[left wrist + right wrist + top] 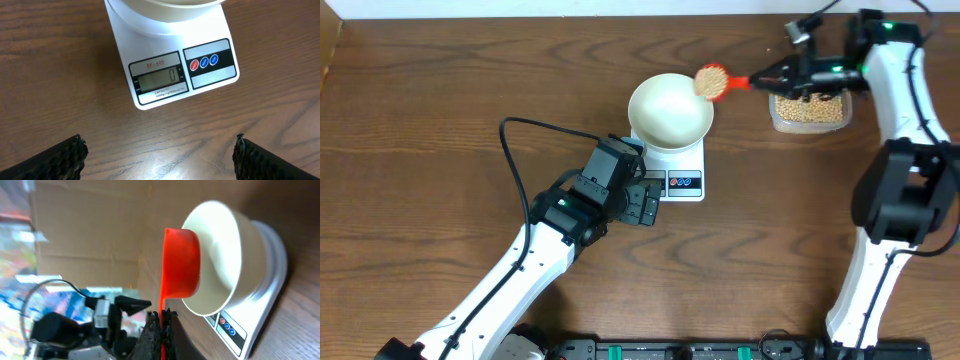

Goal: Scoop item into bowl and weigh 50g on scale
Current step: 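Carry the filled scoop left over the bowl with the right gripper, then tip the scoop to pour soybeans into the bowl, right gripper, then move the empty scoop right back toward the soybean tub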

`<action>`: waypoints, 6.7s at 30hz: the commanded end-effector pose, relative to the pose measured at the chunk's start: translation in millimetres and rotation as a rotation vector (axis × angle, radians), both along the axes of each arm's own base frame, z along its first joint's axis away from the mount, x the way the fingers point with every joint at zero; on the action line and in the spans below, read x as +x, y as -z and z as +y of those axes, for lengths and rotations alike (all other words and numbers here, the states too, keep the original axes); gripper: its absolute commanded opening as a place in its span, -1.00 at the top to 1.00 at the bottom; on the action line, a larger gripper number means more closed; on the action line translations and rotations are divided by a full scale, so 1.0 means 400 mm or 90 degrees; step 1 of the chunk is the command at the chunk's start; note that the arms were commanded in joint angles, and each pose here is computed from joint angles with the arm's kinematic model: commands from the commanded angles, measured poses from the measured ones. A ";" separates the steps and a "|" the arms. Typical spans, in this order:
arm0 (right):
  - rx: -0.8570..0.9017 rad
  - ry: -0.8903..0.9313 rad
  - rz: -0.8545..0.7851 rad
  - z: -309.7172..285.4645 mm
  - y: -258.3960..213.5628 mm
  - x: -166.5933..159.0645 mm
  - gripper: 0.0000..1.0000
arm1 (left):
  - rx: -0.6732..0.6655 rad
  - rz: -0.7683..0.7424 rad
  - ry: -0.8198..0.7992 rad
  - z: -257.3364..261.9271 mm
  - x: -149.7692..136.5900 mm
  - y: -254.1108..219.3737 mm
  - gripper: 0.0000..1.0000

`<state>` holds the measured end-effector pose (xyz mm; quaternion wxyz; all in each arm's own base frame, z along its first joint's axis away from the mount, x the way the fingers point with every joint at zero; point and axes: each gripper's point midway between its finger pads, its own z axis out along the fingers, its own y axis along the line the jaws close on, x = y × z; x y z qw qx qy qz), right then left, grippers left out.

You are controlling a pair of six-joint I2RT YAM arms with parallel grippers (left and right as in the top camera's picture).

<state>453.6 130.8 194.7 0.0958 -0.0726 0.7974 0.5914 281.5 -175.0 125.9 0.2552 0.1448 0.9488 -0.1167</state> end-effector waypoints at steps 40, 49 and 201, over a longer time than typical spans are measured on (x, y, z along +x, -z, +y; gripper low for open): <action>-0.518 -0.064 -0.204 0.207 0.024 0.031 0.98 | -0.001 -0.009 0.004 0.002 0.000 -0.011 -0.91; -0.567 -0.056 -0.221 0.213 0.016 0.030 0.98 | -0.001 -0.009 0.004 0.002 0.000 -0.011 -0.91; -0.327 -0.060 -0.208 0.093 -0.115 0.005 0.98 | -0.001 -0.009 0.004 0.002 0.000 -0.011 -0.91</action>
